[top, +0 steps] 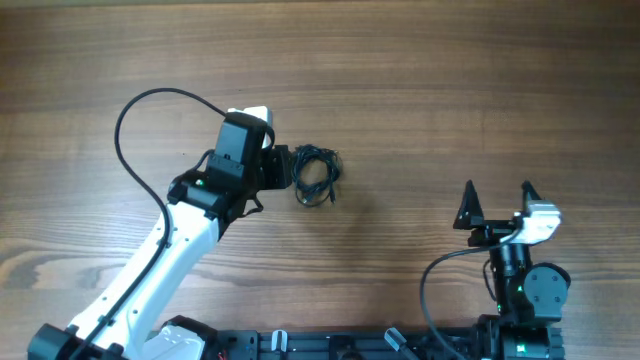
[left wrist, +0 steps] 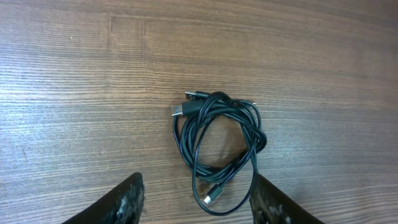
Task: Untangle cables
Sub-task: 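Lift the cable bundle with the left gripper toward the centre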
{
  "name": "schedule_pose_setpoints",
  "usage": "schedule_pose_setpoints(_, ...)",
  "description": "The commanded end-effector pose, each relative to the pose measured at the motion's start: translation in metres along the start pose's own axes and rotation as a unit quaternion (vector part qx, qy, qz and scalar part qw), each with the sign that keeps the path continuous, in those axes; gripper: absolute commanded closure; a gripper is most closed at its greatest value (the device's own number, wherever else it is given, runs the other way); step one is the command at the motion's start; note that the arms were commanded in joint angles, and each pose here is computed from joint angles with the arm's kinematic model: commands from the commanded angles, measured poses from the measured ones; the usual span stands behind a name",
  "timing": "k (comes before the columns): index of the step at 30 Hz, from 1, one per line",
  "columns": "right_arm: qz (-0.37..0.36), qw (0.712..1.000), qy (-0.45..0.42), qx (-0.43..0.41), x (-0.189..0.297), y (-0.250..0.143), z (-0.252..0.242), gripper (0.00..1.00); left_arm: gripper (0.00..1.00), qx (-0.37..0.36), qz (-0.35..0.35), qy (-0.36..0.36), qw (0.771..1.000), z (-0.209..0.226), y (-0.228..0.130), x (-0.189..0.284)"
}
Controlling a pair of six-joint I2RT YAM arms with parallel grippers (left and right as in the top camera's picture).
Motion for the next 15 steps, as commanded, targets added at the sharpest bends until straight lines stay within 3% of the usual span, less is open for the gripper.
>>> schedule_pose_setpoints(1,0.001,0.935,0.012,-0.354,0.000,0.001,0.004,0.00,0.54,-0.002,0.029,0.014,0.999,0.004,-0.007,-0.025)
schedule_pose_setpoints(3,0.002,0.908,0.012,-0.419,0.000,0.001,0.004,0.00,0.53,-0.002,0.033,0.017,0.999,0.006,-0.007,-0.051)
schedule_pose_setpoints(7,0.049,0.932,0.086,-0.350,0.000,-0.006,0.028,0.00,0.52,-0.003,0.028,0.013,1.000,0.006,-0.006,-0.091)
schedule_pose_setpoints(10,0.116,0.925,0.111,-0.345,-0.003,-0.028,0.040,0.00,0.49,-0.014,0.020,0.006,1.000,0.005,-0.004,-0.108)
schedule_pose_setpoints(15,0.259,0.881,0.073,-0.389,-0.002,-0.087,0.045,0.00,0.46,-0.147,0.036,-0.025,0.988,0.001,-0.013,-0.125)
Point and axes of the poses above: each gripper's point midway between its finger pads, its own x axis back along the fingers, its own z axis along the line the jaws close on, y = z × x, the point moved 3 cm from there along x, back along the fingers, and after that the axes turned 14 degrees about x, right-handed, at the moved point
